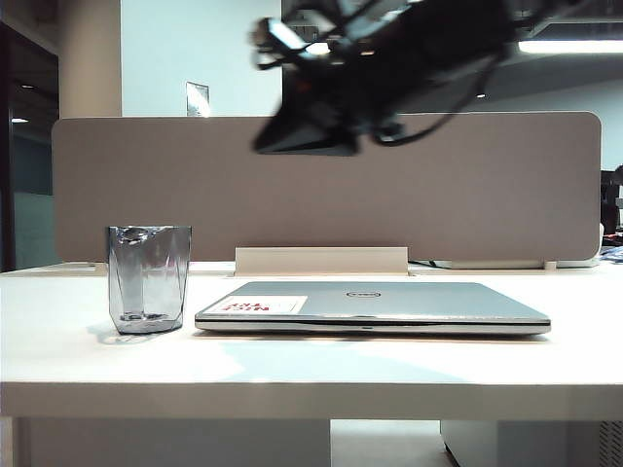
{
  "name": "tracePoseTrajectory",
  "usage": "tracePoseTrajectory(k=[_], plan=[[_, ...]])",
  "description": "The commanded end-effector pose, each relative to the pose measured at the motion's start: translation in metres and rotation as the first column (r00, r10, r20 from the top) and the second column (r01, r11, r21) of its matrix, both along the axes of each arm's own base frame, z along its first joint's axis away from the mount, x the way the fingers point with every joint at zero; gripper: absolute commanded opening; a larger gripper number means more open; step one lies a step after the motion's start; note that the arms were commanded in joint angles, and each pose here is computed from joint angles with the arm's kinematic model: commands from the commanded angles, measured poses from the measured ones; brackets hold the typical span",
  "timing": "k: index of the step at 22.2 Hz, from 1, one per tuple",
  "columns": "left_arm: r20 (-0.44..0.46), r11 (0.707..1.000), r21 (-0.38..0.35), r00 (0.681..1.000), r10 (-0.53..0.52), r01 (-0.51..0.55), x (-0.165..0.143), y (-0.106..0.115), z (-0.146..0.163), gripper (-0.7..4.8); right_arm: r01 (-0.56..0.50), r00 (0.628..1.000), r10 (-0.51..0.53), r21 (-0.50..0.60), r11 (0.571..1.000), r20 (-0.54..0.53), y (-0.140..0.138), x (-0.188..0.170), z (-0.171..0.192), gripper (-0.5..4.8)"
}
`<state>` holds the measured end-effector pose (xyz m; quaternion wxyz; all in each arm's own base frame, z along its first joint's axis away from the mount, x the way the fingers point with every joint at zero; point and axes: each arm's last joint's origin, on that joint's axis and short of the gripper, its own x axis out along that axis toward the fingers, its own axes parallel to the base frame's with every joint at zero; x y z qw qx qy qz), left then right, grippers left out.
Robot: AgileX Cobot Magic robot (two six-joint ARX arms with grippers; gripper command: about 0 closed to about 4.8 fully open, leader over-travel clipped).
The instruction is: Pick up the water cup and place it on the right side of the laptop.
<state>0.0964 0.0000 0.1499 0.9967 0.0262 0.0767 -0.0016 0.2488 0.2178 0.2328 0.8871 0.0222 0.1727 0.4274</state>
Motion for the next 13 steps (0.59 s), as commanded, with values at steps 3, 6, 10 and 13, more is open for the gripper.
tracePoseTrajectory(k=[3,6,10,13], plan=[[0.009,1.000,-0.001,1.000,-0.003,0.003,0.000,0.000,0.002,-0.04,-0.075,0.997,0.074,-0.028,0.997,-0.013,0.045,0.004,0.002,-0.09],[0.010,1.000,-0.001,1.000,-0.003,0.003,0.000,0.000,0.002,-0.04,-0.096,0.994,0.092,-0.077,0.992,-0.052,0.071,0.005,-0.001,-0.09],[0.010,1.000,-0.001,1.000,-0.002,0.003,0.000,0.000,0.002,-0.04,-0.125,0.990,0.116,-0.119,0.985,-0.085,0.094,0.003,-0.002,-0.09],[0.010,1.000,-0.001,1.000,-0.002,0.002,0.000,0.000,0.002,-0.04,-0.147,0.987,0.137,-0.126,0.981,-0.087,0.106,0.001,-0.002,-0.09]])
